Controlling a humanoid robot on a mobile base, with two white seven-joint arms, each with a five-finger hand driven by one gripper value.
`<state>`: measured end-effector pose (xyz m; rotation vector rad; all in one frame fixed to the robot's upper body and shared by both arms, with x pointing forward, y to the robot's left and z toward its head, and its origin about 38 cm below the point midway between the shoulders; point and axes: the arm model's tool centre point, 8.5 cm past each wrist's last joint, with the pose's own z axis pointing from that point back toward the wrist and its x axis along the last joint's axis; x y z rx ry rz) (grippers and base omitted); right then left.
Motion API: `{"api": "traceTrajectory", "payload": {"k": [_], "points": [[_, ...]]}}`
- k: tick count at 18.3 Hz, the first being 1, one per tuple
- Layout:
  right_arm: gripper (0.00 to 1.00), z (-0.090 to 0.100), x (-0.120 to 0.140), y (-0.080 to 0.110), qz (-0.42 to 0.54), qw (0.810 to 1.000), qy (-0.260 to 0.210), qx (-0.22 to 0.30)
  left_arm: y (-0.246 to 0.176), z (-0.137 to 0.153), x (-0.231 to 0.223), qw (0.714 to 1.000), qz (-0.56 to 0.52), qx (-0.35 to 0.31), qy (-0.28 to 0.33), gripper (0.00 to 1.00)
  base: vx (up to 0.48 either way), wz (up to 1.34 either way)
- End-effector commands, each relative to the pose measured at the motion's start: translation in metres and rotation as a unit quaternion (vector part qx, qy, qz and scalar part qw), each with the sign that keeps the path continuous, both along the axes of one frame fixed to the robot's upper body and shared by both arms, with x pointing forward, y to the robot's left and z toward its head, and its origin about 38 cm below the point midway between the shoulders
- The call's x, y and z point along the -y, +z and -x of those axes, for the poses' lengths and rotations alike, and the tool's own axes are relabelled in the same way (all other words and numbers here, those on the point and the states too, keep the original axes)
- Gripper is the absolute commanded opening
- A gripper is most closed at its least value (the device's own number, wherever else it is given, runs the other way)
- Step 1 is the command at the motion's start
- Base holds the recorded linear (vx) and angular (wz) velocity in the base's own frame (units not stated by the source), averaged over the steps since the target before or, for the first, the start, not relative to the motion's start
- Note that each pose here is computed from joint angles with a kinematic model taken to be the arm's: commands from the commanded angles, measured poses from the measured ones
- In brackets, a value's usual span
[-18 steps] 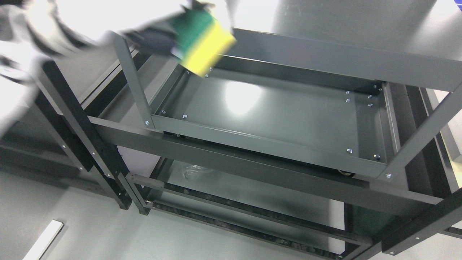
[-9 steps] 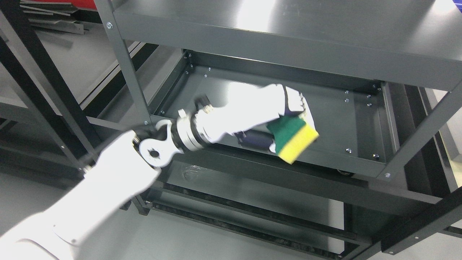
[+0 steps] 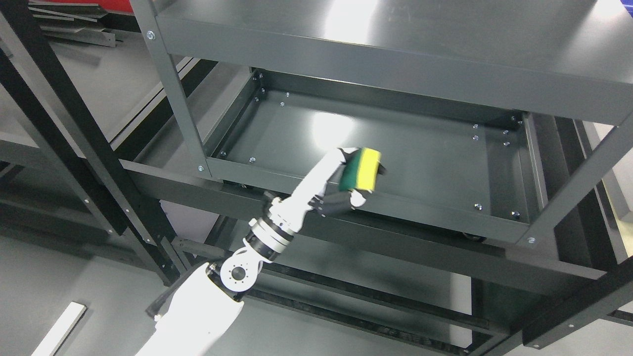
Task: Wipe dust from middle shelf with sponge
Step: 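Withdraw the left hand holding the sponge down and away from the shelf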
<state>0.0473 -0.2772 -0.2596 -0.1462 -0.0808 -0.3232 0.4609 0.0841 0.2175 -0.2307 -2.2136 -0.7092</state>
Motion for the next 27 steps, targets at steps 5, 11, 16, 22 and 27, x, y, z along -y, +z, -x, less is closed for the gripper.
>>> {"api": "traceTrajectory", "payload": {"k": [5, 11, 16, 22, 27], "points": [[1.0, 0.001, 0.01, 0.001, -0.001, 1.0, -0.002, -0.026, 0.011, 0.028, -0.152, 0.945, 0.199, -0.027, 0.26, 0.01, 0.0, 0.0], [1.0, 0.001, 0.01, 0.001, -0.001, 1.0, -0.002, -0.026, -0.002, 0.078, -0.113, 0.948, 0.212, -0.048, 0.232, 0.0, 0.0, 0.0], [1.0, 0.001, 0.01, 0.001, -0.001, 1.0, -0.002, -0.026, -0.007, 0.08, -0.087, 0.952, 0.232, -0.079, 0.185, 0.0, 0.0, 0.0], [1.0, 0.001, 0.01, 0.001, -0.001, 1.0, -0.002, -0.026, -0.012, 0.082, -0.093, 0.949, 0.234, -0.082, 0.193, 0.0, 0.0, 0.0], [1.0, 0.001, 0.01, 0.001, -0.001, 1.0, -0.002, -0.026, -0.015, 0.083, -0.092, 0.949, 0.233, -0.088, 0.193, 0.0, 0.0, 0.0]]}}
